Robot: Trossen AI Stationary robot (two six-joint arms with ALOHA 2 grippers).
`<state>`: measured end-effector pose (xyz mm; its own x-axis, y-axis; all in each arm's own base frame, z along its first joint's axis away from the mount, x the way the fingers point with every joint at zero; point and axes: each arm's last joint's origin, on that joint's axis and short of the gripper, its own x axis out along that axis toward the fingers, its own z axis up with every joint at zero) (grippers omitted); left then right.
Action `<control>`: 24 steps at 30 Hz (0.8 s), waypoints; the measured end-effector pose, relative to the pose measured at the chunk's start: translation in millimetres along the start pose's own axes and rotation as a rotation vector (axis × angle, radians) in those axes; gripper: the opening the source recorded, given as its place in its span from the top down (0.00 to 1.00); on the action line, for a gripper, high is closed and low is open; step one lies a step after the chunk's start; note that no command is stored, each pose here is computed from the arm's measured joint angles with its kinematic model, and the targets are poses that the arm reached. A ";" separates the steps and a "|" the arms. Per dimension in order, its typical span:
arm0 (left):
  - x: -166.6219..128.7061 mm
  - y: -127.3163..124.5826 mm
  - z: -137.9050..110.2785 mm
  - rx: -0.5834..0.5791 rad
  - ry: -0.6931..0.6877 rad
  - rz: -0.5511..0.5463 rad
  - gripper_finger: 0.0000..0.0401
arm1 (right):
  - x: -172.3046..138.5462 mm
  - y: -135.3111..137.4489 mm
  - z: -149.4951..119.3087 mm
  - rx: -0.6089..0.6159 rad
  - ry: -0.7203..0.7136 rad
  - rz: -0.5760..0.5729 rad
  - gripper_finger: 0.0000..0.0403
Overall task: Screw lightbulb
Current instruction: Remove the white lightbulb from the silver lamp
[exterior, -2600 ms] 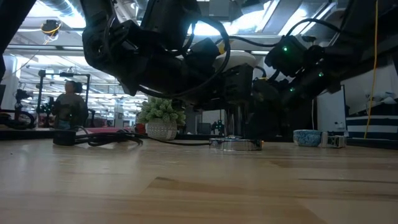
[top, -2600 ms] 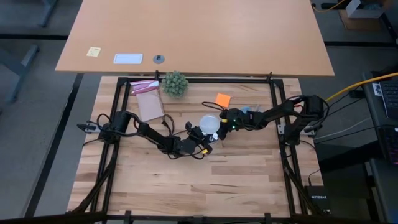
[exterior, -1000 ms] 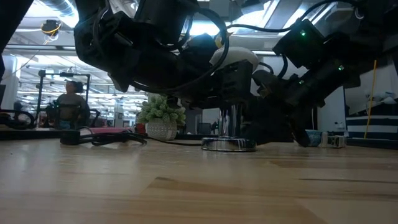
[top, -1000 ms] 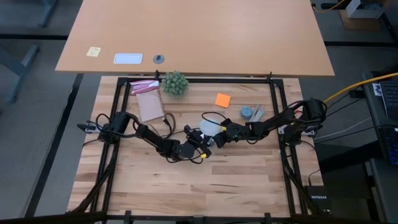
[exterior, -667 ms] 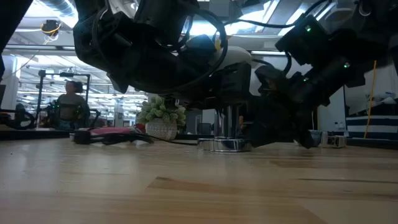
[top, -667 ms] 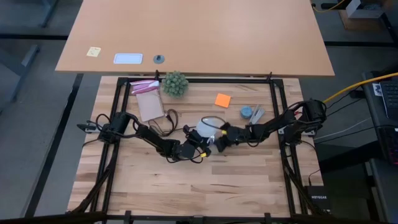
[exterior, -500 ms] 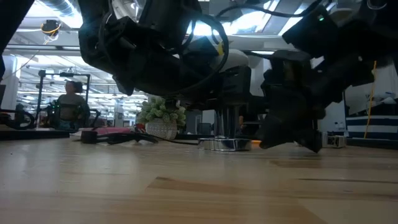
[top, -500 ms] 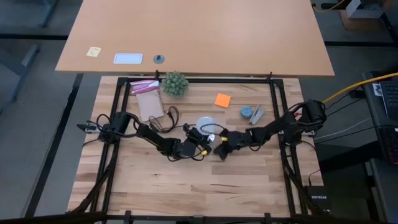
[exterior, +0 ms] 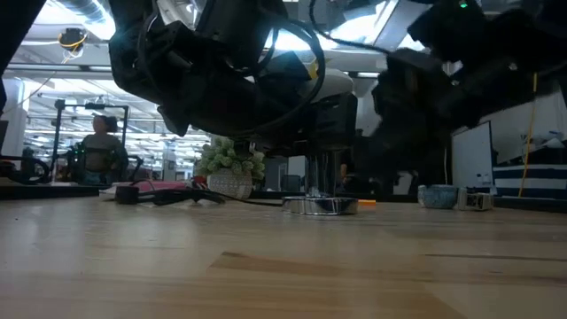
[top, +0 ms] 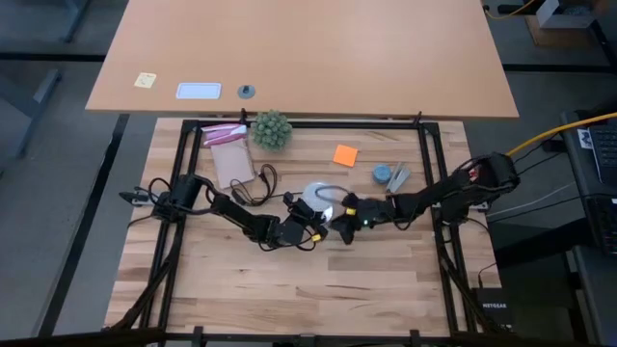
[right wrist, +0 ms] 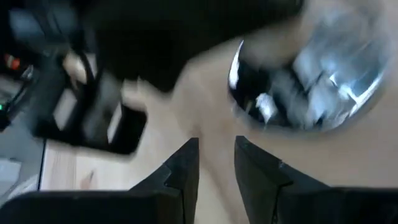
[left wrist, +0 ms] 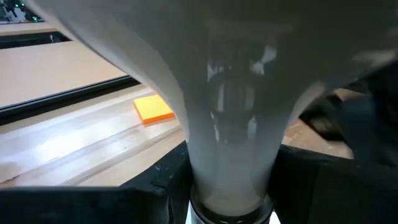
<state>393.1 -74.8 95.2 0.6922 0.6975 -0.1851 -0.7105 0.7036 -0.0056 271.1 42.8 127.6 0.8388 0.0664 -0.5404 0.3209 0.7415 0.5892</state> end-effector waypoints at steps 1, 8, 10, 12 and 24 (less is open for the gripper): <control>-0.6 -0.4 -0.1 0.003 0.000 -0.001 0.62 | -4.0 0.5 5.2 -0.015 -0.018 0.000 0.75; -2.5 -1.7 -0.2 0.021 -0.001 -0.008 0.62 | -43.1 0.7 36.8 -0.126 -0.150 -0.095 0.75; -2.6 -1.8 -0.2 0.021 -0.001 -0.009 0.62 | -54.5 -1.3 44.6 -0.137 -0.217 -0.164 0.75; -2.6 -1.8 -0.3 0.022 0.000 -0.011 0.62 | -63.6 -4.0 50.6 -0.149 -0.261 -0.218 0.75; -3.1 -2.1 -0.5 0.013 0.002 -0.016 0.62 | -34.7 -35.4 54.8 -0.131 -0.233 -0.327 0.75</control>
<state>392.4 -78.6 95.3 0.7032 0.6861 -0.1866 -0.6978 0.7163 0.0038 254.8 -22.3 158.4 0.7837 -0.3286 -0.5270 0.5412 0.7777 0.3198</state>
